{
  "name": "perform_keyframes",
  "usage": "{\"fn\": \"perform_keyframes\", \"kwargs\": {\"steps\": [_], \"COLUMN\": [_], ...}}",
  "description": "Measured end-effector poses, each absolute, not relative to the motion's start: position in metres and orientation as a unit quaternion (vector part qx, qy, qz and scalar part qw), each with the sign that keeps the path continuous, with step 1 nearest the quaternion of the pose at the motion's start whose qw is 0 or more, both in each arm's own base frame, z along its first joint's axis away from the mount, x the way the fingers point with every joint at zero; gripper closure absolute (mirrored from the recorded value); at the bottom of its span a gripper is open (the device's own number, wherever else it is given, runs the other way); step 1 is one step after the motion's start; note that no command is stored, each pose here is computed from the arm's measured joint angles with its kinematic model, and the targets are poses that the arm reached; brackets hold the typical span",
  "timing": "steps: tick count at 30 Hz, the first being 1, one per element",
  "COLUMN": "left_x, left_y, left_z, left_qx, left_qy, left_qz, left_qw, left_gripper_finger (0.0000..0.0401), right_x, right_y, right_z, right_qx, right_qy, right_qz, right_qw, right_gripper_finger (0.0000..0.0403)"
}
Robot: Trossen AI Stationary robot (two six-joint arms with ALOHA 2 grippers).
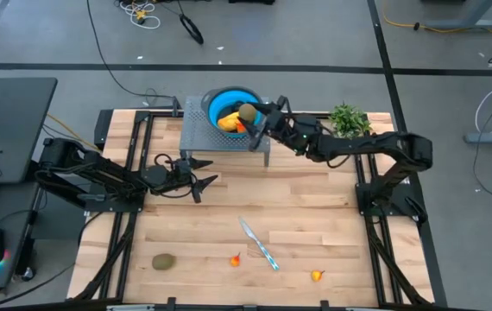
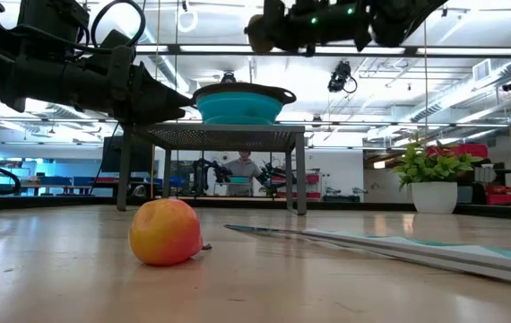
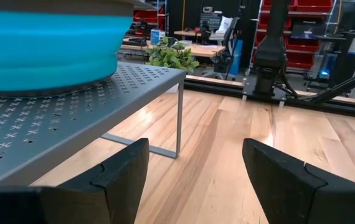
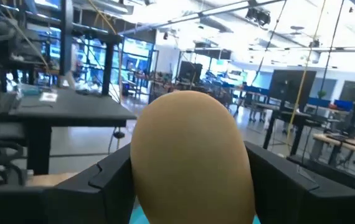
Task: Pick & Place Fruit
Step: Put the brown kiwi into the blue strainer bowl on the shelf
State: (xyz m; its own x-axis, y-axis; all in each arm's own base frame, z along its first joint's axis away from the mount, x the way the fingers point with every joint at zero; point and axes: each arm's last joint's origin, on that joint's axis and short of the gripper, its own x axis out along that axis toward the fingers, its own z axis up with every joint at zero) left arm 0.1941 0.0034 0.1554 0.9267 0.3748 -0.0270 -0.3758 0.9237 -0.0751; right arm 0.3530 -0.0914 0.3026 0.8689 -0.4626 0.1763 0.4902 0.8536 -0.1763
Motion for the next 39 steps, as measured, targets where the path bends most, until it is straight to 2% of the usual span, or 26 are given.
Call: {"fn": "perform_keyframes", "kwargs": {"steps": [12, 18, 24, 33, 39], "left_x": [0.194, 0.194, 0.194, 0.194, 0.194], "left_y": [0.003, 0.003, 0.003, 0.003, 0.003], "left_z": [0.155, 0.155, 0.155, 0.155, 0.155], "left_qx": [-0.039, -0.039, -0.039, -0.038, -0.036], "left_qy": [0.007, 0.007, 0.007, 0.008, 0.011], "left_qz": [0.191, 0.191, 0.191, 0.191, 0.191], "left_qw": [0.981, 0.981, 0.981, 0.981, 0.981], "left_gripper_finger": [0.0134, 0.0134, 0.0134, 0.0134, 0.0134], "right_x": [0.356, 0.356, 0.356, 0.356, 0.352], "right_y": [-0.112, -0.113, -0.113, -0.11, -0.095], "right_z": [0.286, 0.281, 0.281, 0.281, 0.298], "right_qx": [-0.114, -0.134, -0.134, -0.134, -0.164], "right_qy": [-0.028, 0.002, 0.003, 0.004, -0.02], "right_qz": [-0.271, -0.269, -0.269, -0.265, -0.291], "right_qw": [0.956, 0.954, 0.954, 0.955, 0.942], "right_gripper_finger": [0.0141, 0.0111, 0.0088, 0.0087, 0.0087]}}
